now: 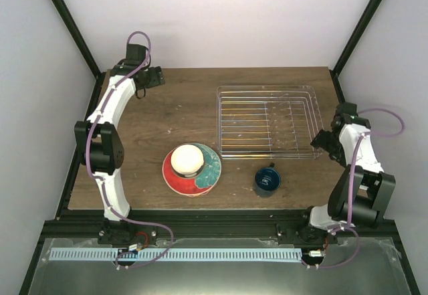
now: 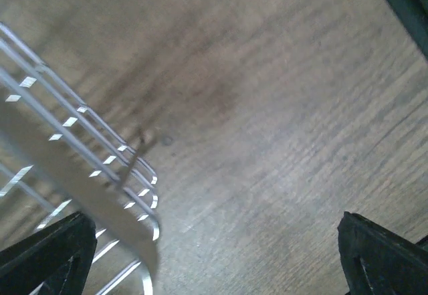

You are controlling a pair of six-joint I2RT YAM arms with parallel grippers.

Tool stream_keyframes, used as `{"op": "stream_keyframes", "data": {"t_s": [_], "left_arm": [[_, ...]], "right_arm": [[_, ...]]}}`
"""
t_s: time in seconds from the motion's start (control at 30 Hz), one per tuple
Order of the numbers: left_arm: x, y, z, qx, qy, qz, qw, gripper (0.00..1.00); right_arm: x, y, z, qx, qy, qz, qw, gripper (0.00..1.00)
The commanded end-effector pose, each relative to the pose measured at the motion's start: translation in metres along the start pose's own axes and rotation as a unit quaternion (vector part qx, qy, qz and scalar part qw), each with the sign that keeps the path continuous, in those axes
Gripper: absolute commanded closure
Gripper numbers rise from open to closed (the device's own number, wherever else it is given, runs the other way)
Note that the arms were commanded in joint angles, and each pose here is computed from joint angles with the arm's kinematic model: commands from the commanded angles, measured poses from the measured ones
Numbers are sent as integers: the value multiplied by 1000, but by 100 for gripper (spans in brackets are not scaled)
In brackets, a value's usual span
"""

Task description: Load the mixed dishes into the dish rack

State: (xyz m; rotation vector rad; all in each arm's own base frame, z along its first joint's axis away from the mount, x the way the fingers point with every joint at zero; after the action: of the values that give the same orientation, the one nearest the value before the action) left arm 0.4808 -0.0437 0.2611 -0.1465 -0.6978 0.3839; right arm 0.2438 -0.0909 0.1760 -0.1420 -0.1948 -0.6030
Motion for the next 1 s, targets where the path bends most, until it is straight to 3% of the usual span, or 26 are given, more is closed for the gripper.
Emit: {"op": "stream_keyframes", "data": {"t_s": [0.0,0.13,0.33,0.5,0.67,0.97], "left_arm": [[6,-4,0,-14,-7,3,1000,7],[6,-5,2,-17,-10,1,1000,7],[2,-5,11,-12,-20,-6,1000,7],[-12,-28,34,-32,-34,-70,996,6],[-14,-53,79,-63,-61,-106,991,4],[-35,-30,123,-55,-55,-93,993,0]], "right_arm": [[27,2,49,47,-85,9,995,0],[48,10,89,102,-161,29,981,0],[79,15,134,115,-223,55,966,0],[102,36,154,144,-269,87,948,0],[107,75,173,203,-342,139,907,0],[103,144,200,298,-410,227,831,0]]}}
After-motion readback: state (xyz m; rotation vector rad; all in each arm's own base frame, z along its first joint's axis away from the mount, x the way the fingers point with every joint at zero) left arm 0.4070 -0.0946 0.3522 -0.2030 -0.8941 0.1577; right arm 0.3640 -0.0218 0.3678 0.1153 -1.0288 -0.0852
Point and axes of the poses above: each gripper's point midway between its finger pads, its own z axis back along the fingers, its own y axis along the line the jaws close on, x = y × z, the point moved 8 cm from there along z, back along the fingers, and after that the axes turned 8 degrees about z, right-handed, at the moved point
